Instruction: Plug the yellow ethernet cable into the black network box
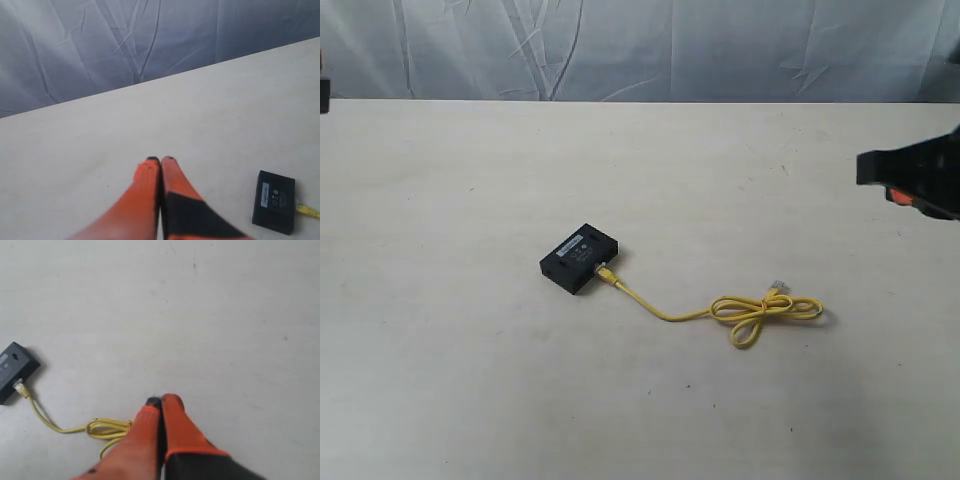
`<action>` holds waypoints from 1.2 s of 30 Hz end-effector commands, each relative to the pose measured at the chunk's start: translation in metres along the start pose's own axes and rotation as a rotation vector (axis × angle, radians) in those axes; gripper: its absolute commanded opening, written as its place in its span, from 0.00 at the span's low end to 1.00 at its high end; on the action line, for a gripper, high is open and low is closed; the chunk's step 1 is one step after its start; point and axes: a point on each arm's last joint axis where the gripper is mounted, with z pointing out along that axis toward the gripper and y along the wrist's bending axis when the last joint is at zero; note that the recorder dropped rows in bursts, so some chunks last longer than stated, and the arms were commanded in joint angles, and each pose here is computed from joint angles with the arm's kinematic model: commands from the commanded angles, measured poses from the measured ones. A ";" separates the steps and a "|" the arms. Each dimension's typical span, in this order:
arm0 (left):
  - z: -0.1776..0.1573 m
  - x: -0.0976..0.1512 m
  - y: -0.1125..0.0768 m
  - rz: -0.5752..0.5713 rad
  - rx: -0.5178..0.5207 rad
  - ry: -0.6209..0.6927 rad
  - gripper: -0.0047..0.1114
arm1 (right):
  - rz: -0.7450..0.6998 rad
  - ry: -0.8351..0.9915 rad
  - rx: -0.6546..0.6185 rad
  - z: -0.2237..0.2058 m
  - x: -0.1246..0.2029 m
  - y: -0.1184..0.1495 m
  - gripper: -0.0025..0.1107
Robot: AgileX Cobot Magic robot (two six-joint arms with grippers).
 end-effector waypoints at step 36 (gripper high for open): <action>-0.053 0.034 -0.016 0.025 0.000 -0.078 0.04 | -0.051 -0.536 0.131 -0.112 0.109 -0.030 0.02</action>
